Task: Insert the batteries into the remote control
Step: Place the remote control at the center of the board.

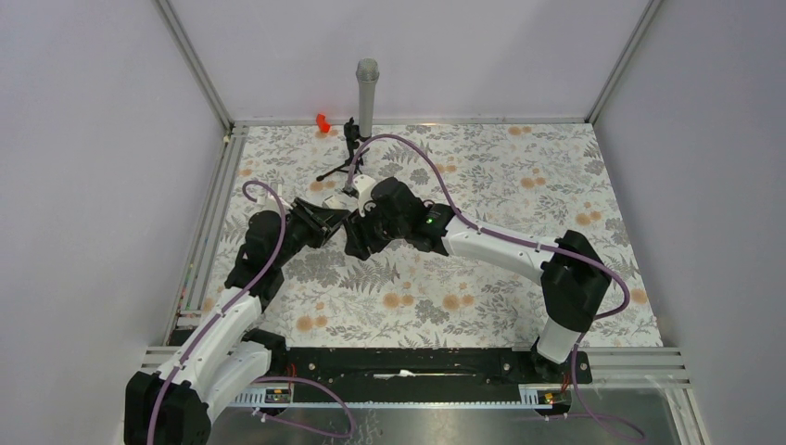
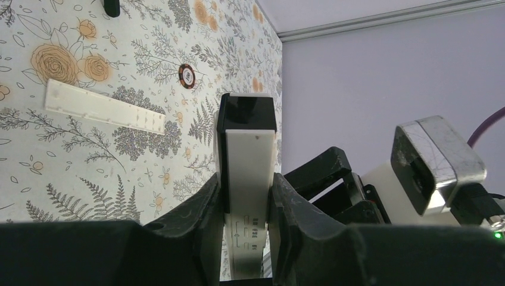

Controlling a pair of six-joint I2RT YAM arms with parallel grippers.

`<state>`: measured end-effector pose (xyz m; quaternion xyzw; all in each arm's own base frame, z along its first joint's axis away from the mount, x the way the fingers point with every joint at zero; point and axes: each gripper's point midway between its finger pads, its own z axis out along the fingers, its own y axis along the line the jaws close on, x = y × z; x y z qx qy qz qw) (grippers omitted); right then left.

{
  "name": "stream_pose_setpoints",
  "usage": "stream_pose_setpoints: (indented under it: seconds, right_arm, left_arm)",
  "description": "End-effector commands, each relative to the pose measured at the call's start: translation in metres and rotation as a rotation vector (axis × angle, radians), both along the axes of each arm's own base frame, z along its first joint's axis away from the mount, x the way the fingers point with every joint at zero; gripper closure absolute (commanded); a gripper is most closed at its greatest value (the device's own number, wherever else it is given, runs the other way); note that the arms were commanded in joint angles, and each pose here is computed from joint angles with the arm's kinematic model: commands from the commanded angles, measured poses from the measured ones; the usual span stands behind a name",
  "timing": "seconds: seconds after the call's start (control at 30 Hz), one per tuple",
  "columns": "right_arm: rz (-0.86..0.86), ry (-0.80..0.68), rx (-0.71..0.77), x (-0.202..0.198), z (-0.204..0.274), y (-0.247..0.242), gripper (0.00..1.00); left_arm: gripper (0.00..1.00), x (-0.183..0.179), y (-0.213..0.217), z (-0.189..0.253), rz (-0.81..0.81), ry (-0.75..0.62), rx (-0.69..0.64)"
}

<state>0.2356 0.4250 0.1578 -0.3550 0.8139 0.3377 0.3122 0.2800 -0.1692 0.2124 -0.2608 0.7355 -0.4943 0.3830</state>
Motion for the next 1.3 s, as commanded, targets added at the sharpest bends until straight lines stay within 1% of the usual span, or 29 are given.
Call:
stream_pose_setpoints:
  seconds: [0.0,0.17,0.23,0.33,0.4,0.43,0.5,0.57,0.63,0.73,0.8,0.9,1.07,1.17,1.27]
  right_arm:
    - [0.022,-0.101,0.081,0.005,0.038,0.010,0.39]
    - [0.023,-0.112,0.057,0.007,0.032,0.008,0.42]
    - [0.026,-0.112,0.055,0.006,0.032,0.008,0.50]
    - [0.031,-0.102,0.055,0.005,0.029,0.008,0.65]
    - [0.037,-0.097,0.047,0.004,0.025,0.009,0.74]
    - [0.039,-0.095,0.038,0.004,0.023,0.008,0.78]
    - [0.047,-0.092,0.018,0.004,0.017,0.006,0.82]
    - [0.057,-0.102,-0.001,0.004,0.013,0.004,0.82]
    - [0.073,-0.120,-0.022,0.003,0.010,0.000,0.82]
    - [0.108,-0.148,-0.049,-0.001,0.004,-0.008,0.83]
    - [0.156,-0.171,-0.069,-0.006,-0.002,-0.015,0.83]
    - [0.242,-0.178,-0.114,-0.021,-0.019,-0.029,0.82]
    - [0.321,-0.210,-0.275,-0.027,-0.058,-0.062,0.80]
    - [0.342,-0.187,-0.380,-0.026,-0.079,-0.076,0.81]
    - [0.375,-0.169,-0.451,-0.027,-0.090,-0.084,0.82]
  left_arm:
    - [0.89,0.004,-0.001,0.025,-0.001,-0.101,-0.014]
    - [0.89,0.005,-0.001,0.020,-0.003,-0.085,0.006]
    - [0.89,0.006,-0.001,0.017,-0.005,-0.081,0.011]
    - [0.88,0.006,-0.001,0.015,-0.005,-0.074,0.013]
    - [0.83,0.005,0.000,0.014,-0.002,-0.074,0.015]
    - [0.79,0.005,0.000,0.013,0.000,-0.074,0.014]
    - [0.68,0.006,0.002,0.012,0.011,-0.078,0.017]
    - [0.52,0.007,0.004,0.011,0.026,-0.087,0.033]
    - [0.39,0.009,0.010,0.010,0.053,-0.096,0.056]
    - [0.24,0.013,0.022,0.007,0.104,-0.094,0.114]
    - [0.18,0.015,0.035,0.005,0.147,-0.085,0.159]
    - [0.12,0.015,0.058,0.001,0.218,-0.064,0.236]
    - [0.09,0.007,0.093,-0.013,0.324,-0.006,0.348]
    - [0.09,0.003,0.101,-0.021,0.330,0.021,0.356]
    - [0.09,0.002,0.104,-0.025,0.326,0.034,0.350]
